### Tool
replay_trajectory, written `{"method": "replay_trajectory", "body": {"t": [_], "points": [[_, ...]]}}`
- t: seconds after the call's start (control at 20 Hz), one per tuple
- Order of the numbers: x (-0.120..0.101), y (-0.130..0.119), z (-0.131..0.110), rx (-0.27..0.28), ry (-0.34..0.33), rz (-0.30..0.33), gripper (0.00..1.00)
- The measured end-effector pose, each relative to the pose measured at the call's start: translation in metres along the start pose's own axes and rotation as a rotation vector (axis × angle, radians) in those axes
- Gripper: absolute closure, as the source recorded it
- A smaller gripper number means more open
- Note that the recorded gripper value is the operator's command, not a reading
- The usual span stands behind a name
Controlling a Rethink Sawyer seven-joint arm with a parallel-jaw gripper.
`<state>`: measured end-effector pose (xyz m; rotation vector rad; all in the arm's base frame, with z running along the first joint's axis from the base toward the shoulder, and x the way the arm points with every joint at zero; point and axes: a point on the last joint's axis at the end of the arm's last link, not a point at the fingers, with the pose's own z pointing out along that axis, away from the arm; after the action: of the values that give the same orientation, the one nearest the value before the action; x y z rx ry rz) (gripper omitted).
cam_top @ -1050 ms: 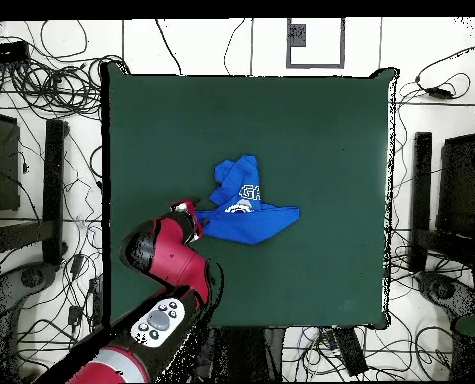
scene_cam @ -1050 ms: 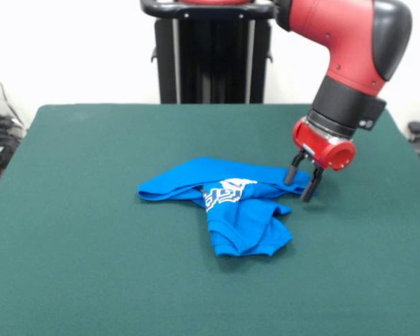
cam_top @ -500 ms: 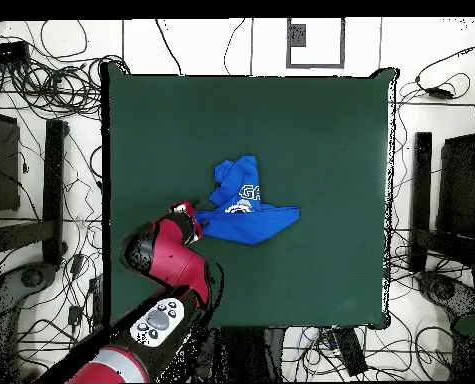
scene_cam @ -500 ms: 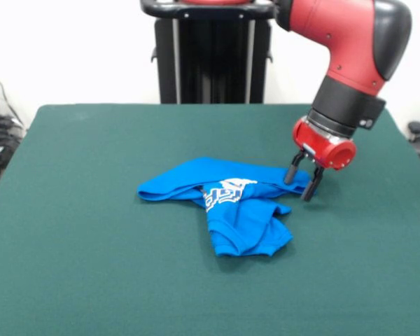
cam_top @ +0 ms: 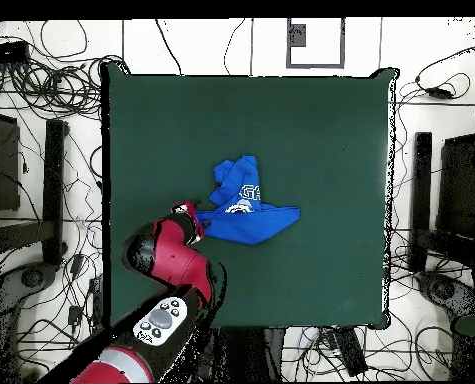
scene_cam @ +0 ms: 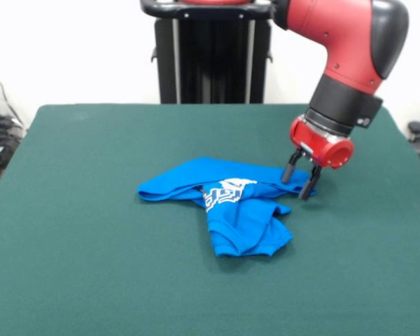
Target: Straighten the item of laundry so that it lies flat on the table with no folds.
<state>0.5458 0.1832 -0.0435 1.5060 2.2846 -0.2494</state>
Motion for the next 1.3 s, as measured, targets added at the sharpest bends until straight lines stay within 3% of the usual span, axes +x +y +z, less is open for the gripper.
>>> {"method": "replay_trajectory", "body": {"t": [0.4, 0.45, 1.3], "points": [[-0.009, 0.002, -0.004, -0.010, 0.000, -0.019, 0.00], [-0.013, 0.003, -0.006, -0.014, 0.001, -0.020, 1.00], [-0.026, 0.007, -0.008, -0.022, 0.005, -0.015, 1.00]]}}
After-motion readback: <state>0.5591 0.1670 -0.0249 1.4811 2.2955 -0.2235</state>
